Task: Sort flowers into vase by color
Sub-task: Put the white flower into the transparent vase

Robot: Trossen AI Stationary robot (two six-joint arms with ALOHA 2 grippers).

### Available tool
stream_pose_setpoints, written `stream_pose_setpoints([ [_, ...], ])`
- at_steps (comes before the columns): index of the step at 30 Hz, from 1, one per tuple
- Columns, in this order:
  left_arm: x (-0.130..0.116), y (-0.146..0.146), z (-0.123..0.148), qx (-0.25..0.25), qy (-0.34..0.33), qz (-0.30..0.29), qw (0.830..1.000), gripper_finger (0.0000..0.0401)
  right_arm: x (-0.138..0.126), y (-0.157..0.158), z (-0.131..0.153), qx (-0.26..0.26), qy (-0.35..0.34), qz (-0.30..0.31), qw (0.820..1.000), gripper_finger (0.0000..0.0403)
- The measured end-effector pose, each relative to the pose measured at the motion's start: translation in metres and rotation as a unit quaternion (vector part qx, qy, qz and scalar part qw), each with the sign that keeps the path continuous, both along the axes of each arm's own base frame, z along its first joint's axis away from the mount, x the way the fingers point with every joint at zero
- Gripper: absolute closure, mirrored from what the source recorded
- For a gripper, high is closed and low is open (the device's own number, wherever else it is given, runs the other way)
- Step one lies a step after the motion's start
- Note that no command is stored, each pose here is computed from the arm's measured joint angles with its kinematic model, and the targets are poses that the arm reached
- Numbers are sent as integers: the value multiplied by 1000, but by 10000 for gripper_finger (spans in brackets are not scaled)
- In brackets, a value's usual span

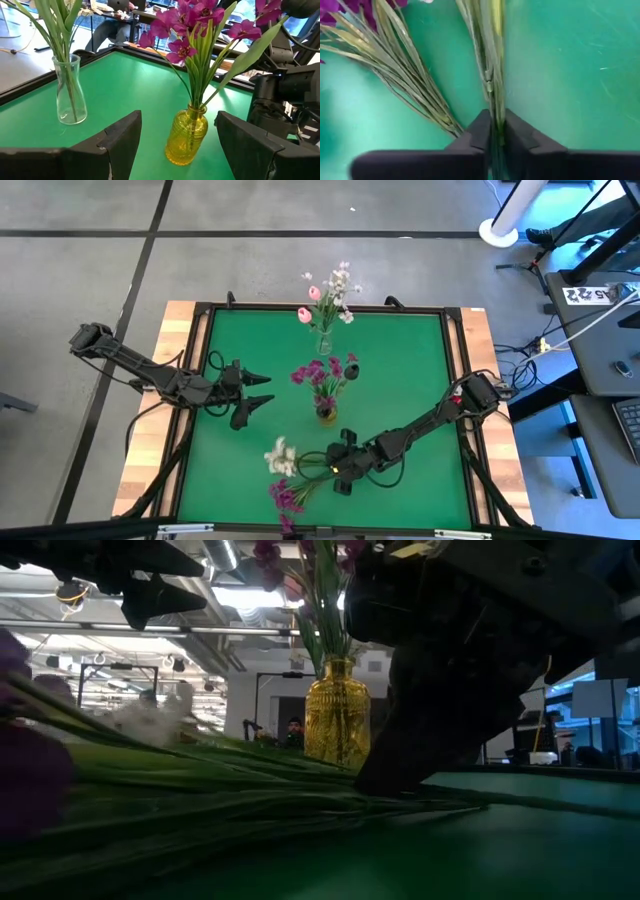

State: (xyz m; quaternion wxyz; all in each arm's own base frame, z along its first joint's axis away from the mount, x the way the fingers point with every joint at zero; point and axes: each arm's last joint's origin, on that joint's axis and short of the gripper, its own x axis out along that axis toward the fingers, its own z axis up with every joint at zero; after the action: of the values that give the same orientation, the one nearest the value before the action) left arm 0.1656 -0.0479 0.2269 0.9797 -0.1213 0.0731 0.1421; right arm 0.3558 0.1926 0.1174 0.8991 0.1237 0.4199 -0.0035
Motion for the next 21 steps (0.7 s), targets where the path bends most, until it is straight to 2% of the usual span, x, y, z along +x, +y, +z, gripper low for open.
stream_pose_setpoints([
  [3,0,0,0,0,0,0,1000,148,0,1,2,-3,-5,8,1000,390],
  [8,0,0,0,0,1,0,1000,148,-1,2,8,7,-13,17,1000,371],
  [14,0,0,-1,1,6,0,1000,148,-2,2,27,7,-38,25,999,392],
  [21,-1,0,-2,1,12,1,1000,148,-6,-2,58,-1,-81,26,996,384],
])
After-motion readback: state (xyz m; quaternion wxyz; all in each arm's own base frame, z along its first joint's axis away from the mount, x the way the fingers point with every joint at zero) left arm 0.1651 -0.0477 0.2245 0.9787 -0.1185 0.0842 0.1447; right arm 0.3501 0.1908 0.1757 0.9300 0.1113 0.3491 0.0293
